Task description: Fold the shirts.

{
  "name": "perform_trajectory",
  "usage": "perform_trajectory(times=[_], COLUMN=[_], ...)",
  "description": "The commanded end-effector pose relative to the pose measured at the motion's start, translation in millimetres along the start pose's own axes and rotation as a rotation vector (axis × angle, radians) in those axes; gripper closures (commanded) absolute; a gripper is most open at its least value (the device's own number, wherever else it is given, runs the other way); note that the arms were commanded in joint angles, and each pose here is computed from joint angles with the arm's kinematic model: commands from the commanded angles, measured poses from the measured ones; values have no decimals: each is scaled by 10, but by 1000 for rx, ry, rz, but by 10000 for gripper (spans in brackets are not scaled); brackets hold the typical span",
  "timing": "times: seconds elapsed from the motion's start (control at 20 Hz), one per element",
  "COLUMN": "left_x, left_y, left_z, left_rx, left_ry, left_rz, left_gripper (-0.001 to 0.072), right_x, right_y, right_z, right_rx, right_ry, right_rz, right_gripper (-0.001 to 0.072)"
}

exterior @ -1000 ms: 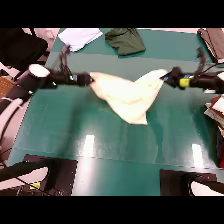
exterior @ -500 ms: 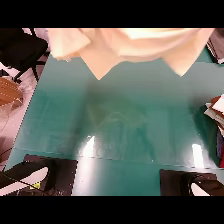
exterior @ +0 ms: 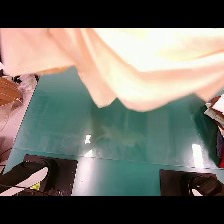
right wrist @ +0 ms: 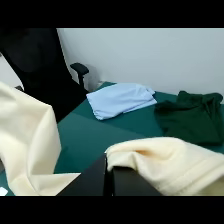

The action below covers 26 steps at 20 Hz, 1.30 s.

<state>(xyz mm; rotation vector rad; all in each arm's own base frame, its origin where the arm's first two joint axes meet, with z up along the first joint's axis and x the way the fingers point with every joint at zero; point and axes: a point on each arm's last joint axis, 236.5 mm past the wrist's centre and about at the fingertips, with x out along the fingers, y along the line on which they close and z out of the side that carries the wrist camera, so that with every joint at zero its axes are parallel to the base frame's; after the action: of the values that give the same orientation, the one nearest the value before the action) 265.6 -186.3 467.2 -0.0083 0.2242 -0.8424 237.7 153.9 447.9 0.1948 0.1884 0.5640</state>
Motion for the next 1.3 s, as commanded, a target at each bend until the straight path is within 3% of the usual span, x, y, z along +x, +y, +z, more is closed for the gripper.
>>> perform_trajectory(times=[0.0,0.1,0.35,0.65,0.95,1.0,1.05,1.1,1.25], left_x=[-272,-137,528,1541,2168,2203,2224,2241,2212], left_y=[-86,1,489,1774,2507,2536,2561,2573,2579], left_z=[-186,-486,-2063,-3688,-4174,-4141,-4054,-3957,-3706], left_rx=[-30,-105,-438,-587,-690,-677,-655,-656,-645], left_ry=[82,182,524,463,369,365,352,337,335], left_rz=[65,49,25,274,376,372,366,361,314], left_gripper=[678,678,678,678,676,656,333,101,98], right_x=[-58,308,1094,2041,2647,2673,2672,2637,2370], right_y=[-335,-471,-1167,-2558,-3222,-3221,-3195,-3139,-2721], right_z=[-457,-1045,-2383,-2860,-3507,-3552,-3525,-3444,-3143], right_rx=[96,88,158,436,521,526,525,507,439], right_ry=[132,290,608,499,635,664,681,695,711], right_rz=[-169,-247,-424,-451,-475,-470,-462,-446,-336], right_gripper=[695,695,695,695,692,658,449,255,202])
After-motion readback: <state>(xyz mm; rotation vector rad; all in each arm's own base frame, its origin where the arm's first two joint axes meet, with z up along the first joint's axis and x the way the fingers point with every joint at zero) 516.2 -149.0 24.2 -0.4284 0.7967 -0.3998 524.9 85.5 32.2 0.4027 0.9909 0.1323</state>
